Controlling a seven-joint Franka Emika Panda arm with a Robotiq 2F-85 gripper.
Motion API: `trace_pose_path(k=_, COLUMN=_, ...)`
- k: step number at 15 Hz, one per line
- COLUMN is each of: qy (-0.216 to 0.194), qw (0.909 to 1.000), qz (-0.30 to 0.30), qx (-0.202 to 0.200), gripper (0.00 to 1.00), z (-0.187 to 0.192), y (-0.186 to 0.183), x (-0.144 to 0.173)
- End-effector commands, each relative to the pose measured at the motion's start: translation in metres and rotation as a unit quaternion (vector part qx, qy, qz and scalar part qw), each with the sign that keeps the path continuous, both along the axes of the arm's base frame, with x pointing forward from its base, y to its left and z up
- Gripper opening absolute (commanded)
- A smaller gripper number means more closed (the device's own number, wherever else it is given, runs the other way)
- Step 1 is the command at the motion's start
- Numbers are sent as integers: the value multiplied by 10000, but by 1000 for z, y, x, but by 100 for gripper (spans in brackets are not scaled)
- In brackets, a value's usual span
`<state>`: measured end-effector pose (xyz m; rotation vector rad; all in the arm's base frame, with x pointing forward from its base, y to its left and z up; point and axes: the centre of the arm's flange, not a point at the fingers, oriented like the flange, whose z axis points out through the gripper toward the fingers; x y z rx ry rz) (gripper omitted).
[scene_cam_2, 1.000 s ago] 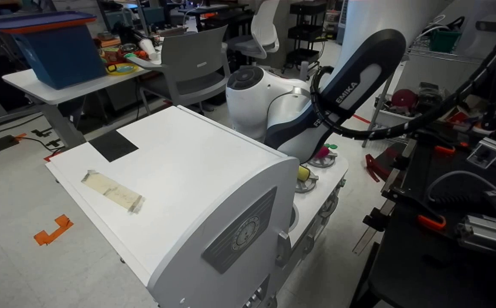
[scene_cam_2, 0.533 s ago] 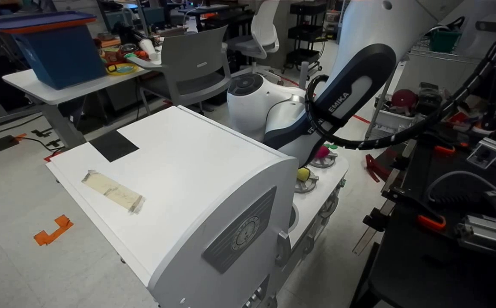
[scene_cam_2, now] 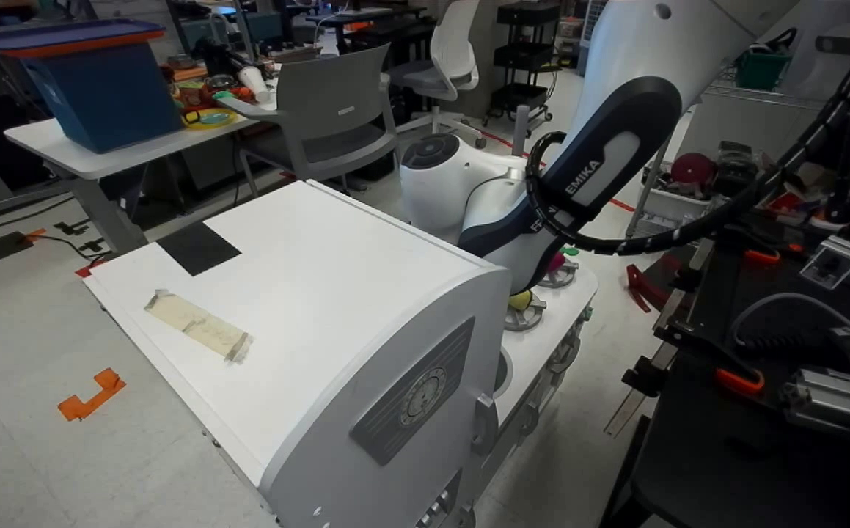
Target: Push the faucet of the sink to the right.
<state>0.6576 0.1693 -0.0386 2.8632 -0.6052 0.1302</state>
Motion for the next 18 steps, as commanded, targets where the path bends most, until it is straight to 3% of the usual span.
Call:
trace_pose_path(k=1, qy=23, qw=9998, qz=-192, qx=-73, gripper=100, z=22, y=-21, x=-11)
trace_pose_path(k=6, qy=-176, qw=9951, qz=-948, qx=-223, gripper=100, z=55, y=-79, x=7)
trace_pose_path(k=13, qy=-256, qw=9782, qz=-2013, qx=-432, gripper=100, z=79, y=-164, x=25)
trace_pose_path(k=15, qy=62, qw=9755, qz=-2168, qx=-373, gripper=100, z=91, y=-172, x=23)
trace_pose_path(k=16, qy=521, qw=9757, qz=-2112, qx=-254, gripper=100, z=104, y=-166, x=13)
trace_pose_path(k=18, qy=947, qw=9774, qz=-1890, qx=-70, gripper=100, z=129, y=-150, x=-4)
